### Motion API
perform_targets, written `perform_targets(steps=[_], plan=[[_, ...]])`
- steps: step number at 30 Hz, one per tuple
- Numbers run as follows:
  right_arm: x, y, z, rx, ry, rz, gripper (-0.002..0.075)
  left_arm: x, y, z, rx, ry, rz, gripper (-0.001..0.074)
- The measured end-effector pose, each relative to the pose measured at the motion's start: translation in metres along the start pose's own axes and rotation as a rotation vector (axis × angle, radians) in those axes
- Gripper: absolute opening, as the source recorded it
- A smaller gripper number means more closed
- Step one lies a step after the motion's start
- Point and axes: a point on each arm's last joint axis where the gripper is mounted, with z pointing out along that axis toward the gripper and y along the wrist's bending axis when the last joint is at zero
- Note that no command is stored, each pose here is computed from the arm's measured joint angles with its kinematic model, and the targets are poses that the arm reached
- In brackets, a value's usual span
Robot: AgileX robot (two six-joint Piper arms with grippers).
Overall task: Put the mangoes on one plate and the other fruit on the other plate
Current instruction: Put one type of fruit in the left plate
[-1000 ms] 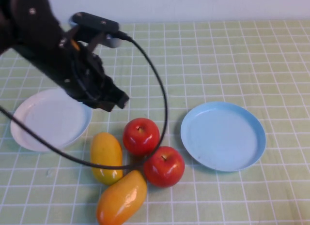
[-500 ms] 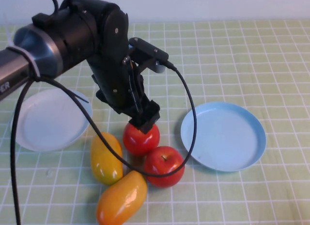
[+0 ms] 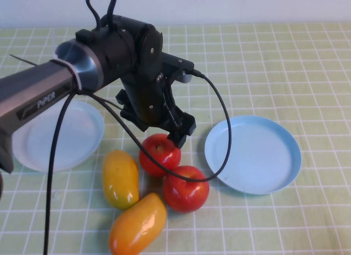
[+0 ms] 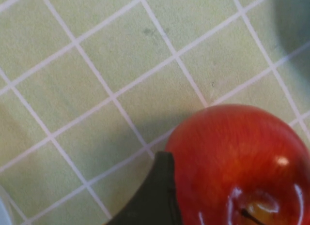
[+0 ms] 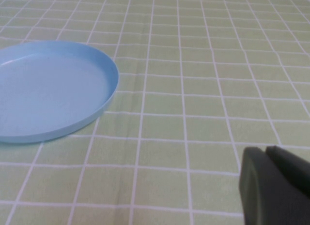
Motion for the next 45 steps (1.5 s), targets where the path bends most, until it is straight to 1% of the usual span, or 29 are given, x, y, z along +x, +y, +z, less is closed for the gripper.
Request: perform_targets(steps=[8, 15, 22, 27, 29, 40, 43, 45], plan=[[0.000, 0.000, 0.000, 0.000, 0.000, 0.000, -0.0016, -0.003, 0.001, 0.009, -0.002, 0.045, -0.037, 0.0668], [0.000, 0.000, 0.000, 0.000, 0.000, 0.000, -0.0016, -0.004, 0.004, 0.011, -0.039, 0.053, -0.052, 0.0668], [0.000, 0.000, 0.000, 0.000, 0.000, 0.000, -0.0016, -0.004, 0.002, 0.010, -0.017, 0.054, -0.083, 0.0668], [0.000, 0.000, 0.000, 0.000, 0.000, 0.000, -0.0016, -0.001, 0.002, 0.017, -0.018, 0.103, -0.102, 0.0668], [0.000, 0.000, 0.000, 0.000, 0.000, 0.000, -0.0016, 0.000, 0.002, 0.022, -0.018, 0.119, -0.105, 0.0668], [0.000, 0.000, 0.000, 0.000, 0.000, 0.000, -0.0016, -0.003, 0.002, 0.023, -0.018, 0.117, -0.105, 0.0669], [0.000, 0.000, 0.000, 0.000, 0.000, 0.000, -0.0016, -0.002, 0.003, 0.023, -0.022, 0.125, -0.103, 0.0660], [0.000, 0.000, 0.000, 0.000, 0.000, 0.000, -0.0016, -0.002, 0.003, 0.023, -0.031, 0.128, -0.099, 0.0638]])
